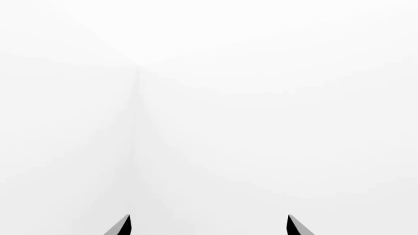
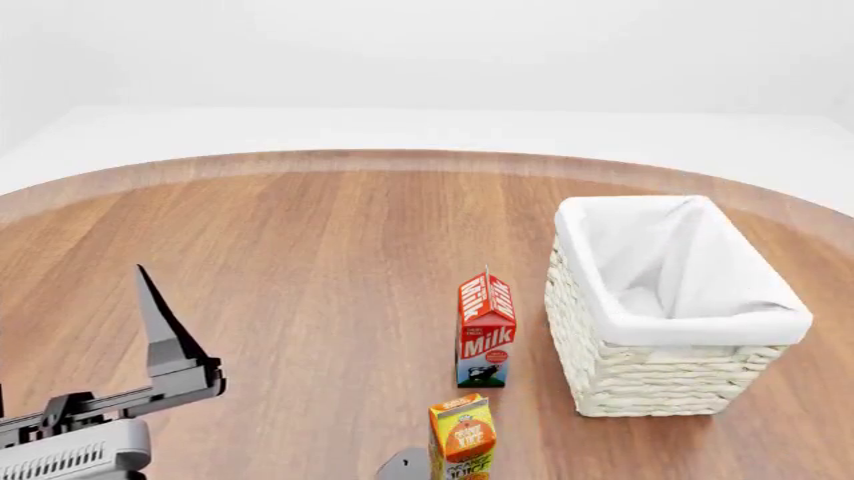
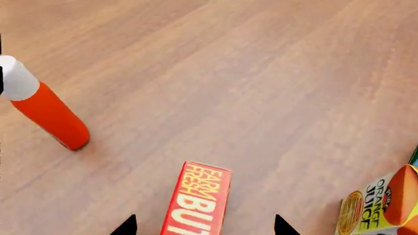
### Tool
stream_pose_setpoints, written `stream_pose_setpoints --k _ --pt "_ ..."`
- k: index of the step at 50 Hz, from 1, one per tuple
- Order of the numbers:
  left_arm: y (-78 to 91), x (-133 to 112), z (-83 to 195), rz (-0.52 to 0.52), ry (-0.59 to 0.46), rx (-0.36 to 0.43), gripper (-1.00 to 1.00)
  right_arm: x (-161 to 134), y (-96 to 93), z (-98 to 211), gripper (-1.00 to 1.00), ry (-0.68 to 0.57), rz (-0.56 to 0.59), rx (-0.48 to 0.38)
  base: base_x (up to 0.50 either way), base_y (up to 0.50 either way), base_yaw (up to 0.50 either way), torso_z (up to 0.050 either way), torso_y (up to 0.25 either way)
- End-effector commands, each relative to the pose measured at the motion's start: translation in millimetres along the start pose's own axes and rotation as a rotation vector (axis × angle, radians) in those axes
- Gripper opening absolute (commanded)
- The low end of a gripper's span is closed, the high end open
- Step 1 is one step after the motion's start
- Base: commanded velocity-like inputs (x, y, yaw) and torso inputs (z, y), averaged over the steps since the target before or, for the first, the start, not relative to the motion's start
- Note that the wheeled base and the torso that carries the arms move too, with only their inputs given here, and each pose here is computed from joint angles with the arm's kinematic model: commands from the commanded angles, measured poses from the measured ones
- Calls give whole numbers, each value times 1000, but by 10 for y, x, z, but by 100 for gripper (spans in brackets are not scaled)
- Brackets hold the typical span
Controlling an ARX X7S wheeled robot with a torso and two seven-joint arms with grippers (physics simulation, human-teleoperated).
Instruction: Pick up the cream cheese box and the butter, and put them in the basket.
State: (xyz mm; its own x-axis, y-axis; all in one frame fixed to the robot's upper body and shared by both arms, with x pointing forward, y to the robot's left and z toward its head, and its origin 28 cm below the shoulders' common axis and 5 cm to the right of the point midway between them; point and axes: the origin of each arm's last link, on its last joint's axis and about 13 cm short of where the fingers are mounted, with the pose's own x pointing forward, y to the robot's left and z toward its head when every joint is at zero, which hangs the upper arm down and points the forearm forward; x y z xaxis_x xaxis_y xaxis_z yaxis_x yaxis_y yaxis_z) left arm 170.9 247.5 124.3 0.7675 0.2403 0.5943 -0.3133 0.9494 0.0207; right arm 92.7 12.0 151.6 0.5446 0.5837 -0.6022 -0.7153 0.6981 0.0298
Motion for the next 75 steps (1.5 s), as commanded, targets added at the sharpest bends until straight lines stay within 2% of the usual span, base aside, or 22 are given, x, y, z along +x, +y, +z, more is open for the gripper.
stream_pose_setpoints --k 1,10,24,29,51,62,75 --pt "9 0 0 3 1 0 100 88 7 44 100 -19 -15 90 0 0 0 0 0" --pt "14 4 5 5 -1 -1 100 143 123 -9 100 -5 12 121 0 0 0 0 0" --pt "21 2 15 8 -4 -1 100 229 146 -87 100 18 -13 183 0 0 0 0 0" --pt "22 3 16 8 -4 -1 100 247 136 -110 100 13 -55 177 0 0 0 0 0" --pt "26 5 16 9 -3 -4 100 282 218 -210 100 61 -29 170 0 0 0 0 0" --pt "25 8 14 9 -2 -6 100 340 162 -221 100 112 -26 223 0 0 0 0 0" --pt "23 10 10 9 -2 -5 100 334 179 -237 100 142 -34 234 0 0 0 0 0"
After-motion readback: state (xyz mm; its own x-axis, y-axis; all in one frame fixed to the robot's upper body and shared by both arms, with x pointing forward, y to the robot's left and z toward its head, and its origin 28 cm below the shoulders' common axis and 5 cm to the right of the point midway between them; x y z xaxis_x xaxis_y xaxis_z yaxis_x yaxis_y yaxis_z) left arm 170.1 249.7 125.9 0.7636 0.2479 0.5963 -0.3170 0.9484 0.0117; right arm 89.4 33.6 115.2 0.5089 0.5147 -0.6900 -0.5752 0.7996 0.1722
